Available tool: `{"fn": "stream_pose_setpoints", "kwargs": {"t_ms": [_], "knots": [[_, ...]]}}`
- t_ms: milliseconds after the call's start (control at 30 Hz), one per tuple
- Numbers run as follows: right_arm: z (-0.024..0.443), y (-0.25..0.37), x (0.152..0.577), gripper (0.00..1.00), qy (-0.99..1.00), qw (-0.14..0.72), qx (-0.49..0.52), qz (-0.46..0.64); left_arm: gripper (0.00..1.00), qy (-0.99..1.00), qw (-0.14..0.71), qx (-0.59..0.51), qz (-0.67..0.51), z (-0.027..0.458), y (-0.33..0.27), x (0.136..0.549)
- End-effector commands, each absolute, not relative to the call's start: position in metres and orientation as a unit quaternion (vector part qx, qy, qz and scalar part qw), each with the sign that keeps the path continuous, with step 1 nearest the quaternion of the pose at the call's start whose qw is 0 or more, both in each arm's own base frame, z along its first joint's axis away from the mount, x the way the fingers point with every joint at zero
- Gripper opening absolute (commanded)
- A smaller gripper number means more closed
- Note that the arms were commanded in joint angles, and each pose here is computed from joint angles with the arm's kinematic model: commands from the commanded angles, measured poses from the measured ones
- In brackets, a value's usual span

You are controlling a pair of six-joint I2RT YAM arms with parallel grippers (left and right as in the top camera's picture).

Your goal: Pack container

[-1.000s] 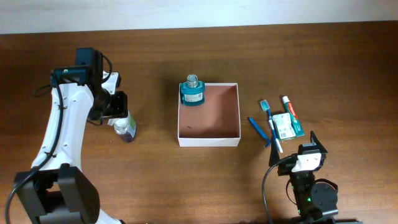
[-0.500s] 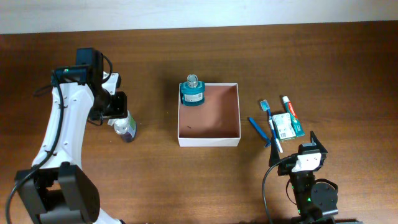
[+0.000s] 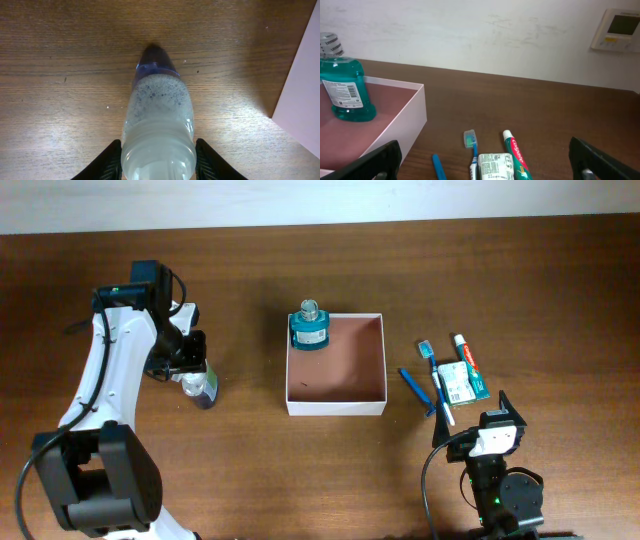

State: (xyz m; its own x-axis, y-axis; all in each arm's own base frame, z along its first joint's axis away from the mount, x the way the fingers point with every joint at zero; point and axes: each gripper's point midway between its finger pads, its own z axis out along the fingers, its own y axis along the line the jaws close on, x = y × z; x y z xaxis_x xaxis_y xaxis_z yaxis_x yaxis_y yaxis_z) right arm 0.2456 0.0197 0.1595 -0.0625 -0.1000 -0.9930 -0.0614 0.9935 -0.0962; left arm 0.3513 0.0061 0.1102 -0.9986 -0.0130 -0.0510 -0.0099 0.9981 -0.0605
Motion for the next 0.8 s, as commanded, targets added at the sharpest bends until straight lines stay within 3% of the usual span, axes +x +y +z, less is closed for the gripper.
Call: {"fn": "stream_pose_setpoints", "kwargs": {"t_ms": [0, 633, 767], "knots": [[0.157, 0.016, 0.246, 0.98, 0.730, 0.681, -0.052, -0.023, 0.36, 0.999, 0.034, -0.003, -0.026, 0.116, 0.007, 0.358], [0.157, 0.016, 0.246, 0.98, 0.730, 0.681, -0.052, -0.023, 0.32, 0.998, 0.033, -0.002, -0.048, 0.131, 0.000, 0.357], [0.157, 0.016, 0.246, 0.98, 0.730, 0.681, -0.052, -0.023, 0.28, 0.998, 0.042, -0.008, -0.049, 0.154, -0.001, 0.359]]}}
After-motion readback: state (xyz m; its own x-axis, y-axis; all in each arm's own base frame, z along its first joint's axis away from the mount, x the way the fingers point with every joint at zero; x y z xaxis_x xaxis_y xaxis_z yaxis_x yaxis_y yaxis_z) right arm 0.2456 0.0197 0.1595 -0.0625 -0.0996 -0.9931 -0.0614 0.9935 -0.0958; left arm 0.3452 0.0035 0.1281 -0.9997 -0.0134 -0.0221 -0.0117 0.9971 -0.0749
